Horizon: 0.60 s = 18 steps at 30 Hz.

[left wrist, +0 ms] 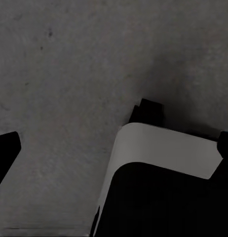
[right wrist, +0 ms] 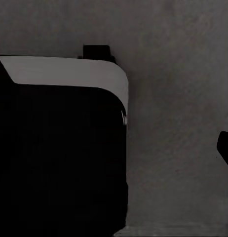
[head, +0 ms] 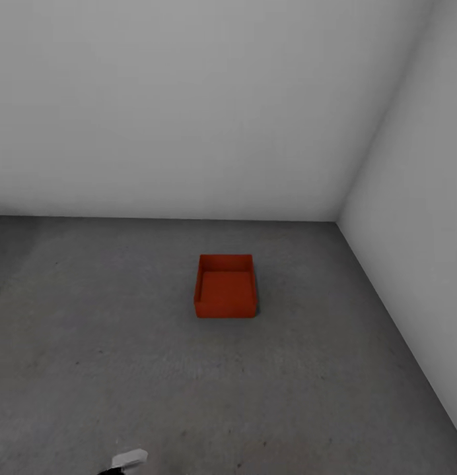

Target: Move the two storage containers from the living room to the garage. In the garage, place one container on the floor and stack the other container on top of it (either order is fine).

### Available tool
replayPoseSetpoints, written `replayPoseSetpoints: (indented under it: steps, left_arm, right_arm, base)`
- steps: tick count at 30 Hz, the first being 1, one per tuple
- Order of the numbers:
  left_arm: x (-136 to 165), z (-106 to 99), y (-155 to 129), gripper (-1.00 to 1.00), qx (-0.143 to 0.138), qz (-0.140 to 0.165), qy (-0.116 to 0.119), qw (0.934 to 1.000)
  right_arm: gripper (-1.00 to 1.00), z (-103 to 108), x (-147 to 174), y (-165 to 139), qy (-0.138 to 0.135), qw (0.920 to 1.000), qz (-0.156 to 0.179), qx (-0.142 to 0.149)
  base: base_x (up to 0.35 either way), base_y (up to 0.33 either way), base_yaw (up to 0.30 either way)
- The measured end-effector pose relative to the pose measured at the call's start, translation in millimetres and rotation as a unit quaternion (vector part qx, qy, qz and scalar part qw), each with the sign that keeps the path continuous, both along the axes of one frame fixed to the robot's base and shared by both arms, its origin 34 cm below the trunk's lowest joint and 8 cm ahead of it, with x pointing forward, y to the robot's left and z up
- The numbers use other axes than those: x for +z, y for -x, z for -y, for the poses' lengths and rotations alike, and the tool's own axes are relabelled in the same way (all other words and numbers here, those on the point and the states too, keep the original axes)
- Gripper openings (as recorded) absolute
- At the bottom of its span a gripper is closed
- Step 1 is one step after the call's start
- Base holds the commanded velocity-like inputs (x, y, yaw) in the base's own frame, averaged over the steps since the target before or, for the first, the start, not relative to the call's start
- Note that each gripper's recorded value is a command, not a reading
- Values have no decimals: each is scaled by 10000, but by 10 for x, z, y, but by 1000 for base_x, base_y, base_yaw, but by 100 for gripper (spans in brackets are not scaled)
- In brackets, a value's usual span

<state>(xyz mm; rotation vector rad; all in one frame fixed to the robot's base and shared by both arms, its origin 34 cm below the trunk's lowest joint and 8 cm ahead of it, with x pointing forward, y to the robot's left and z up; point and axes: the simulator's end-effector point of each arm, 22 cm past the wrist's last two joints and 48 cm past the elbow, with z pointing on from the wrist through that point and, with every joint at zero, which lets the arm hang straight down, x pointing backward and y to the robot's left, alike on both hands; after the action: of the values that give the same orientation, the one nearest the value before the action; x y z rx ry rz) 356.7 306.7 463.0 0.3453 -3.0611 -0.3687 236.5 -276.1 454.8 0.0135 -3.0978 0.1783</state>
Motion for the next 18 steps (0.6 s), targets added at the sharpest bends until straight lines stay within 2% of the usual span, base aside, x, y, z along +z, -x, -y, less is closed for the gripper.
replayPoseSetpoints:
  steps: [1,3,6,10,11,13,18]
  left_arm:
    - [-15,1,206,100,0,-130,3,9999]
    - [-26,-2,464,100,-6,-278,0,9996]
    - [-31,-13,676,100,-6,-321,-23,9995]
    - [-26,-50,867,100,2,-200,-96,9998]
    - [-13,-63,1148,100,7,-295,-122,9995]
    - [17,-73,1469,100,3,-417,-140,9990]
    - [74,-262,1771,100,-20,-549,-233,9982]
  right_arm:
    - [100,-14,28,308,-10,9998,-186,-7]
    - [100,-42,67,609,-26,9994,-354,-10]
    - [100,-70,104,823,-43,9990,-444,-16]
    - [100,-98,121,890,-96,9992,-388,-37]
    - [100,-103,123,893,-123,9993,-360,-40]
    - [100,-103,124,882,-131,9993,-338,-37]
    - [100,-130,125,854,-155,9994,-300,-45]
  base:
    - [0,0,0]
    - [0,0,0]
    - [0,0,0]
    - [0,0,0]
    - [0,0,0]
    - [0,0,0]
    - [0,0,0]
